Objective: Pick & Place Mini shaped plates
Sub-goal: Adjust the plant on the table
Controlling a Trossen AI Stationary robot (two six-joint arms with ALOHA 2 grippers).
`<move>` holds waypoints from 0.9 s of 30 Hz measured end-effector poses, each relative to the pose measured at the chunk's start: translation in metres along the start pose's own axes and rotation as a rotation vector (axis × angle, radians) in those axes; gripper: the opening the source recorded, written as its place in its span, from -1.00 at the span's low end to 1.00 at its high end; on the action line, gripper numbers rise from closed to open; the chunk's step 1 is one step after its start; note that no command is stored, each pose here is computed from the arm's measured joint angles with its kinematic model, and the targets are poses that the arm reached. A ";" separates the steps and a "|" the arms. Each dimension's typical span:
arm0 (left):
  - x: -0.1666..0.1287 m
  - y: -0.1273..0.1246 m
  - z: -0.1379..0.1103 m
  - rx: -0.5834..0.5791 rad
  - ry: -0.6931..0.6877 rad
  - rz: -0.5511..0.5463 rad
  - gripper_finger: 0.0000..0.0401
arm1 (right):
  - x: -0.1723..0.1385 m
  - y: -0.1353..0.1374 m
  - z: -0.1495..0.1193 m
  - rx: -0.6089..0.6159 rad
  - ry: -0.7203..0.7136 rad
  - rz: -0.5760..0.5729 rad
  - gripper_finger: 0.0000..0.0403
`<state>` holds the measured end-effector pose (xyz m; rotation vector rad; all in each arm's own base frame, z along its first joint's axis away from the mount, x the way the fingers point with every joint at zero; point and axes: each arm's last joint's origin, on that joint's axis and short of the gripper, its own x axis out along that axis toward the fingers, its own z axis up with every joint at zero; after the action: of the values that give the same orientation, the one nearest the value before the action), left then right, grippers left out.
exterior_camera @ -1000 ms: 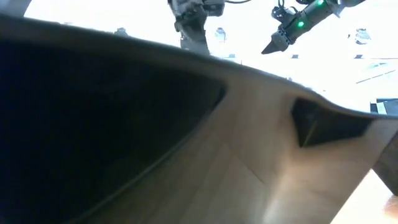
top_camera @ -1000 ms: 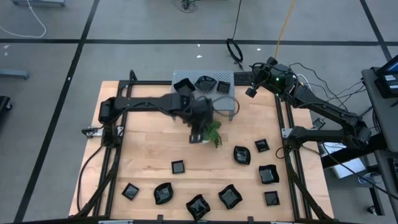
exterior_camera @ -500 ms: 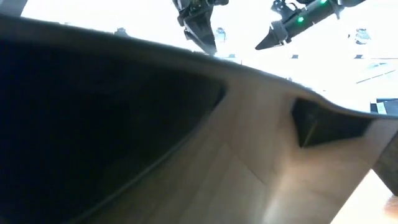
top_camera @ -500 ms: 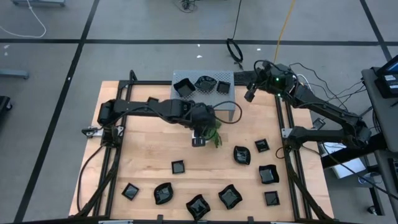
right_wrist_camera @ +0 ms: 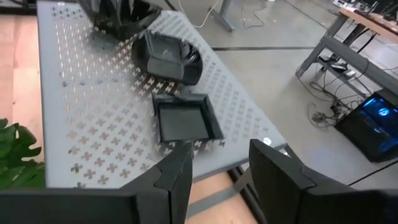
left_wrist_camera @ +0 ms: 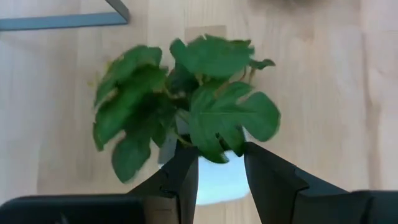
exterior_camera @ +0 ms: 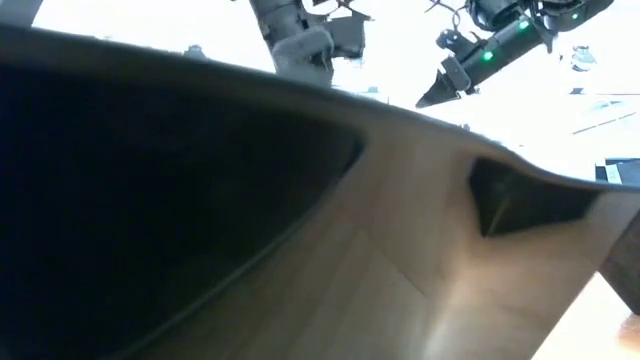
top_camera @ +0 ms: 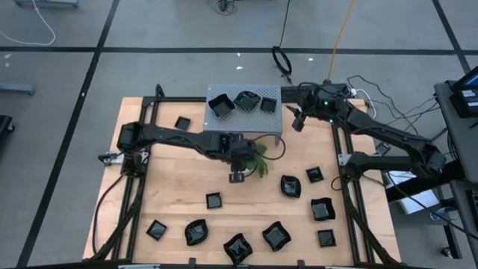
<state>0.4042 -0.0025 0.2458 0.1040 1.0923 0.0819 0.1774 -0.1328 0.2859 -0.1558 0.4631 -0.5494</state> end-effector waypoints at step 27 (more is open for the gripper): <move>-0.003 0.001 -0.021 0.023 -0.002 -0.012 -0.35 | 0.003 0.002 -0.007 0.000 -0.009 -0.002 -0.29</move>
<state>0.3839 -0.0005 0.2385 0.1185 1.0924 0.0583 0.1774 -0.1328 0.2784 -0.1589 0.4543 -0.5500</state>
